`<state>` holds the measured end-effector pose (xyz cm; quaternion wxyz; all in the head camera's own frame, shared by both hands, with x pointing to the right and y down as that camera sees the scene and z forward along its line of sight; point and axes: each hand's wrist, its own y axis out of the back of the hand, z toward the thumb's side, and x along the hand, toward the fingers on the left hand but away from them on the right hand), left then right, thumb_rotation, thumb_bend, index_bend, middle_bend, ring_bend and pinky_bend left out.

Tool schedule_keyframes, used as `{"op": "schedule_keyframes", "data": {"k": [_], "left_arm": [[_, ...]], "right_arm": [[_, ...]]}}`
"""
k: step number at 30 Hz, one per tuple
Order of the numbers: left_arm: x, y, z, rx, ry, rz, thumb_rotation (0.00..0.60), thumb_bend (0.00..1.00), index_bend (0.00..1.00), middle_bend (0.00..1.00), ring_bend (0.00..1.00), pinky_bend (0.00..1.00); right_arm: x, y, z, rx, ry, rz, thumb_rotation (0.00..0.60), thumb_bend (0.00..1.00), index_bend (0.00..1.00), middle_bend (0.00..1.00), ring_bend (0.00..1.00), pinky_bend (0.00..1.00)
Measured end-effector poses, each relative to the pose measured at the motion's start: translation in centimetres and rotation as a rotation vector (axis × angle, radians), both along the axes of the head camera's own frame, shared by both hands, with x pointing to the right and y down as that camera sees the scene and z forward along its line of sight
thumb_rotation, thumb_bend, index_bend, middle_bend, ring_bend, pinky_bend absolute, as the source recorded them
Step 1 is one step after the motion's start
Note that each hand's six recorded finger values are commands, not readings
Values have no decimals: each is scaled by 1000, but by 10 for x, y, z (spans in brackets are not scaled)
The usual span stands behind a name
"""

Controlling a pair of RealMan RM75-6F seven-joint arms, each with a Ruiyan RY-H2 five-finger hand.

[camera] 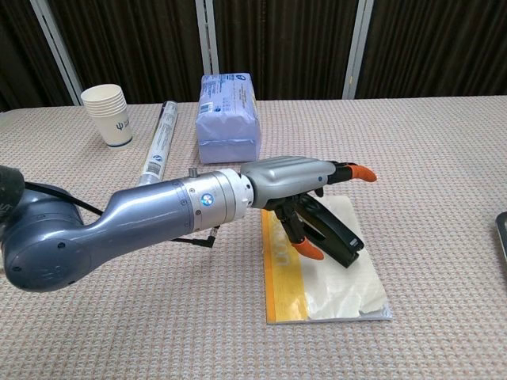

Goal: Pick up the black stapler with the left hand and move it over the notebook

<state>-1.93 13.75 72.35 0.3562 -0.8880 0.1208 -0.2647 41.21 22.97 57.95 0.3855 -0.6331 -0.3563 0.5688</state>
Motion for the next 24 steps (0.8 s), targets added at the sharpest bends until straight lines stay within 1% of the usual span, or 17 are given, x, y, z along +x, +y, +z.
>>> {"op": "schedule_keyframes", "data": {"k": [4,6,8,11,14,17,18,21,22,24], "left_arm": [[-9,-5,-10,10,9,-3,600,52,0,0,0,139],[-20,-9,-17,22,10,-12,600,53,0,0,0,108],[-37,-15,-25,56,-1,-29,600,57,0,0,0,82],[-76,-21,-39,133,-41,-79,600,63,0,0,0,75],[-130,-20,-55,220,-119,-169,600,65,0,0,0,74],[-195,-11,-72,316,-248,-296,600,65,0,0,0,57],[-224,-5,-80,349,-310,-360,600,66,0,0,0,53],[-291,19,-100,381,-452,-525,600,77,0,0,0,50],[-318,31,-112,382,-508,-593,600,80,0,0,0,48],[-355,47,-133,381,-574,-687,600,81,0,0,0,46]], "right_arm": [[1,0,-1,3,3,-1,600,34,0,0,0,0],[2,0,-1,5,2,3,600,34,0,0,0,0],[4,0,-2,8,2,8,600,35,0,0,0,0],[9,-2,-4,16,6,26,600,34,0,0,0,0],[16,-5,-6,27,14,55,600,36,0,0,0,0],[28,-11,-12,52,23,104,600,34,0,0,0,0],[33,-13,-16,67,27,130,600,34,0,0,0,0],[42,-18,-24,98,28,176,600,34,0,0,0,0],[43,-18,-26,103,26,180,600,34,0,0,0,0],[42,-17,-26,103,26,175,600,35,0,0,0,0]]}}
